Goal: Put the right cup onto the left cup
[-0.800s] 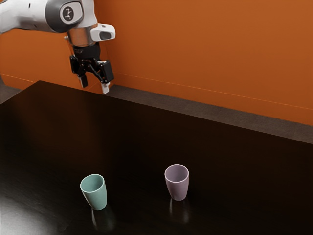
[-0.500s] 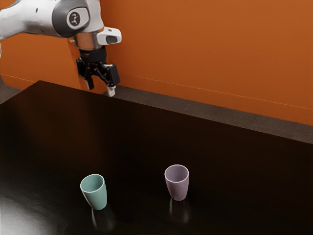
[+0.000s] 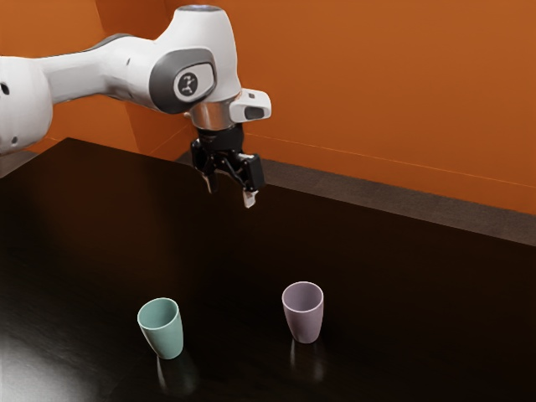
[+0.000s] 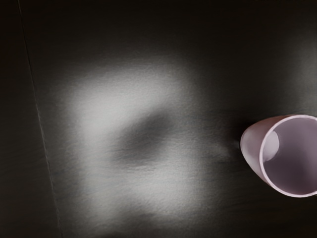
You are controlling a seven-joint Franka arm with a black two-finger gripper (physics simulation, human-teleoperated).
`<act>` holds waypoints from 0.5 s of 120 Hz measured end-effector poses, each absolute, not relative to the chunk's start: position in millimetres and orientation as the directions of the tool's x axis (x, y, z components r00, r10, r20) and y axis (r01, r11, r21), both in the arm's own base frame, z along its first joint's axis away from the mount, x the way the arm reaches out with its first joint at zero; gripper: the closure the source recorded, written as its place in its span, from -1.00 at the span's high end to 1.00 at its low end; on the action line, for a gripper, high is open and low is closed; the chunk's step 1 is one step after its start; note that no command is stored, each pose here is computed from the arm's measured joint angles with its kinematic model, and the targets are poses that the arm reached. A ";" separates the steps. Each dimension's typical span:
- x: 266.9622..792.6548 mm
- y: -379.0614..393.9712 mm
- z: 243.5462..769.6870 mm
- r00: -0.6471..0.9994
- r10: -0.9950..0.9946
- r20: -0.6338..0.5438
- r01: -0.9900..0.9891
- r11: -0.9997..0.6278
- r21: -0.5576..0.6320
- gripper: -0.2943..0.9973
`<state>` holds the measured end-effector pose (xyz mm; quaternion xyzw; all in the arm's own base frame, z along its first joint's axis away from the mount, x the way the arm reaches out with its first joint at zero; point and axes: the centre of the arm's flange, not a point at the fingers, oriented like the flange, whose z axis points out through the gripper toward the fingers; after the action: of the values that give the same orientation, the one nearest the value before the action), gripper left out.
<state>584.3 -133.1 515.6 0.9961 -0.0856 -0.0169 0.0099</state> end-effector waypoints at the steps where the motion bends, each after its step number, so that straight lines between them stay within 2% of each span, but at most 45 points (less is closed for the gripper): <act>1: 584.5 -134.5 514.3 0.985 -0.170 -0.032 -0.169 -0.985 0.024 0.52; 60: 582.3 -220.4 414.9 0.991 -0.123 -0.053 -0.120 -0.991 0.062 0.44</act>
<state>582.3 -220.4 414.9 0.9973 -0.0611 -0.0281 0.0295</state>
